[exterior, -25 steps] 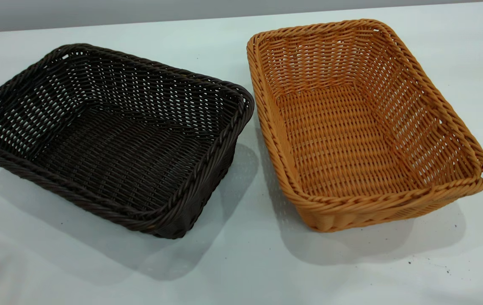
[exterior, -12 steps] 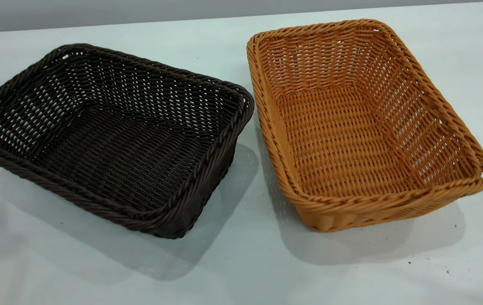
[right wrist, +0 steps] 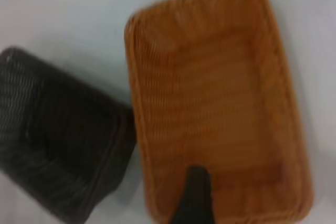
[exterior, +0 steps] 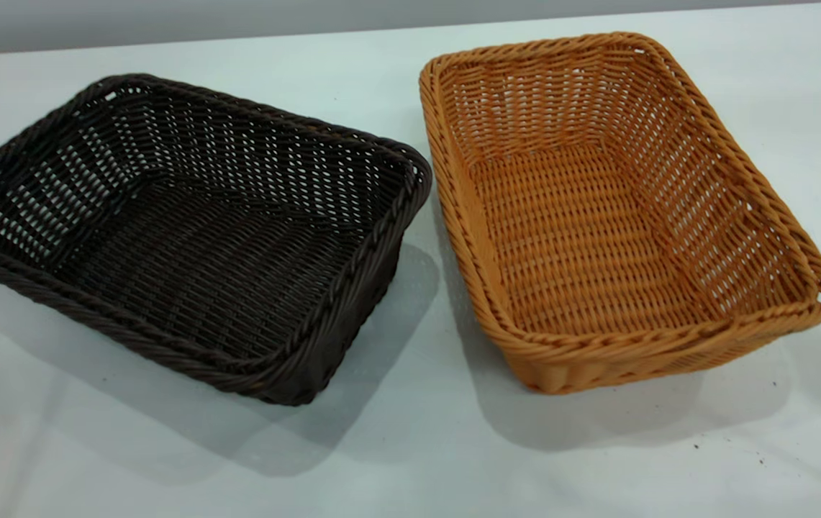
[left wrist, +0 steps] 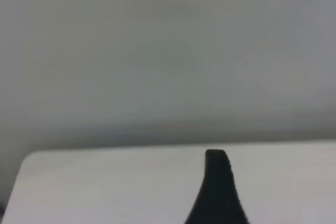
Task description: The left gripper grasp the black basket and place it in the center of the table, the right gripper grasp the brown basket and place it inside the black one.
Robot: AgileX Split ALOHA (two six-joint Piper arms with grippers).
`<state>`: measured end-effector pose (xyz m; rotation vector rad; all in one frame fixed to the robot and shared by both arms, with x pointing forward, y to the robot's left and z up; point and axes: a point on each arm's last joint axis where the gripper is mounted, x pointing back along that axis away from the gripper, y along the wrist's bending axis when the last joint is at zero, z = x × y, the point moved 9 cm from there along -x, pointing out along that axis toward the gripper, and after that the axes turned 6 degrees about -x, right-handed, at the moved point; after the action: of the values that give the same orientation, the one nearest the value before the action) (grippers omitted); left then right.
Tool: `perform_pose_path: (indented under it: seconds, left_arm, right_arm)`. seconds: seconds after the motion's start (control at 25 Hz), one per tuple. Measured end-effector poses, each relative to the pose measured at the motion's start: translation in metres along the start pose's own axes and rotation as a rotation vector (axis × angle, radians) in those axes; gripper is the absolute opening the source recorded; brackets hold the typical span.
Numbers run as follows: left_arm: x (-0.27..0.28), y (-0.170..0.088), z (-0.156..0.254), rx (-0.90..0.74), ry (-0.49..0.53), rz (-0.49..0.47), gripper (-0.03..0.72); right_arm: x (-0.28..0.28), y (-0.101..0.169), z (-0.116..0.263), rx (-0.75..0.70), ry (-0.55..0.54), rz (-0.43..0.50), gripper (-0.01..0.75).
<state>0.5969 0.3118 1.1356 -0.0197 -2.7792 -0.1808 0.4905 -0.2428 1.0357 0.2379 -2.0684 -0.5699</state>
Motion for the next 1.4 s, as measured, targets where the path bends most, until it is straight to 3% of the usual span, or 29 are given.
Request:
perform_pose_path:
  seconds: [0.28, 0.6, 1.0, 1.4]
  left_arm:
    - [-0.075, 0.000, -0.008, -0.043, -0.013, 0.002, 0.477]
    - [-0.150, -0.019, 0.024, -0.221, 0.035, 0.036, 0.477]
    - [-0.166, -0.039, 0.024, -0.254, -0.020, 0.052, 0.477]
    - [-0.166, -0.038, 0.023, -0.254, -0.025, 0.050, 0.477]
  right_arm:
    - [-0.030, 0.002, 0.017, -0.168, 0.214, -0.063, 0.599]
    - [-0.056, 0.001, 0.039, -0.462, 0.466, -0.056, 0.599]
    - [-0.098, -0.001, 0.071, -0.789, 0.670, 0.152, 0.577]
    - [-0.141, -0.010, 0.113, -0.821, 0.870, 0.323, 0.546]
